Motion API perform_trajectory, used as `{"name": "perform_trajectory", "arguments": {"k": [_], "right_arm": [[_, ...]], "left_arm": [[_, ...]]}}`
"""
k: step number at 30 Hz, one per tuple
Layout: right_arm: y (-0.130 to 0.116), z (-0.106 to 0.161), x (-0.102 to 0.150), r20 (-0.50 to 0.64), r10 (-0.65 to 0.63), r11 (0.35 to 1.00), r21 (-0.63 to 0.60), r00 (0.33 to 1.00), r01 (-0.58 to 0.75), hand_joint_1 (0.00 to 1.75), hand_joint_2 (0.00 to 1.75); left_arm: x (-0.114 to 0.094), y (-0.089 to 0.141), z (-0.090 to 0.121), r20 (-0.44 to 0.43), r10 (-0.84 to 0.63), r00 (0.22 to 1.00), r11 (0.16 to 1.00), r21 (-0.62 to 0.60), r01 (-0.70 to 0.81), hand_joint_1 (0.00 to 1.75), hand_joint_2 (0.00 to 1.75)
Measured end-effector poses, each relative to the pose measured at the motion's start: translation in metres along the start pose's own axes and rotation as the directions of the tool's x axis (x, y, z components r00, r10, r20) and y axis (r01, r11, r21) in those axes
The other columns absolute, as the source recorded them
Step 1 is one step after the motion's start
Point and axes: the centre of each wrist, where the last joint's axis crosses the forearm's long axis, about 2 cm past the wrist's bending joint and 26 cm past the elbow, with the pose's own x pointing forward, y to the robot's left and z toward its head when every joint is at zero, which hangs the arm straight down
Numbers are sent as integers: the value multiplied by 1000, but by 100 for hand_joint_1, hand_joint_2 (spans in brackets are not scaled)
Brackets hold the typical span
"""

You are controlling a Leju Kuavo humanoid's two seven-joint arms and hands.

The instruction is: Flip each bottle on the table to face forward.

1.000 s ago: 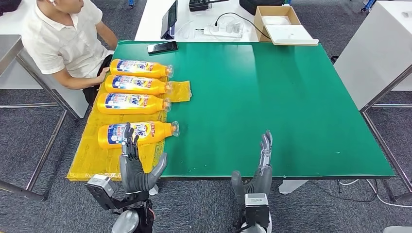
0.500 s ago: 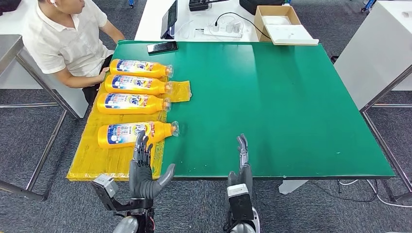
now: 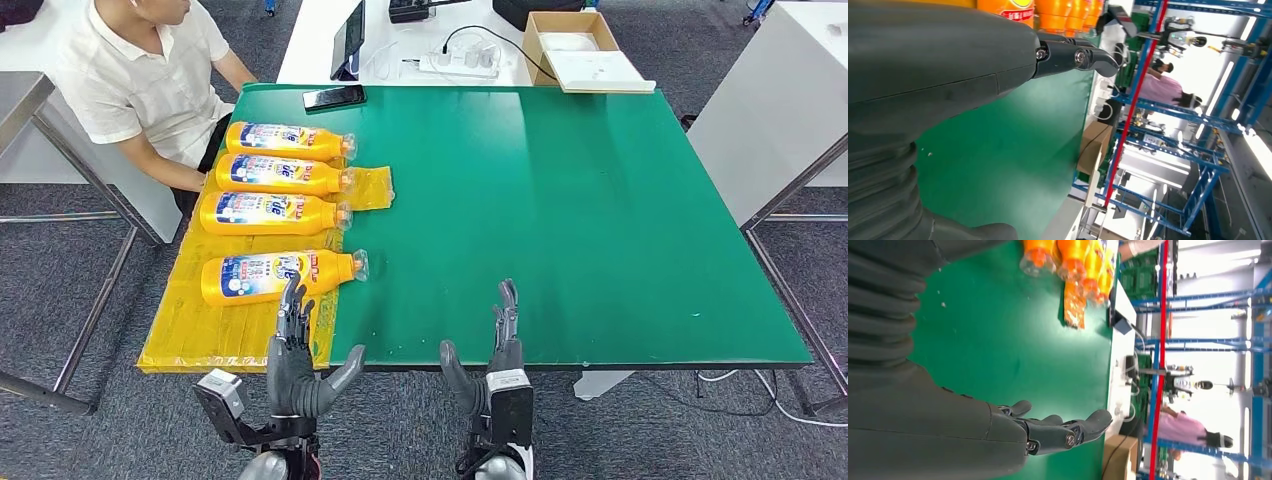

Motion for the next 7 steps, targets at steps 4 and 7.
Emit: {"name": "perform_trajectory", "arguments": {"k": [4, 7], "right_arm": [[-2, 0, -1, 9, 6, 1000, -3, 1000, -6, 0, 175], [-3, 0, -3, 10, 11, 1000, -4, 1000, -11, 0, 175]], "left_arm": [[0, 0, 2, 26, -24, 999, 1000, -16, 24, 0, 175], [0, 0, 2, 31, -29, 999, 999, -19, 30, 0, 175]]}}
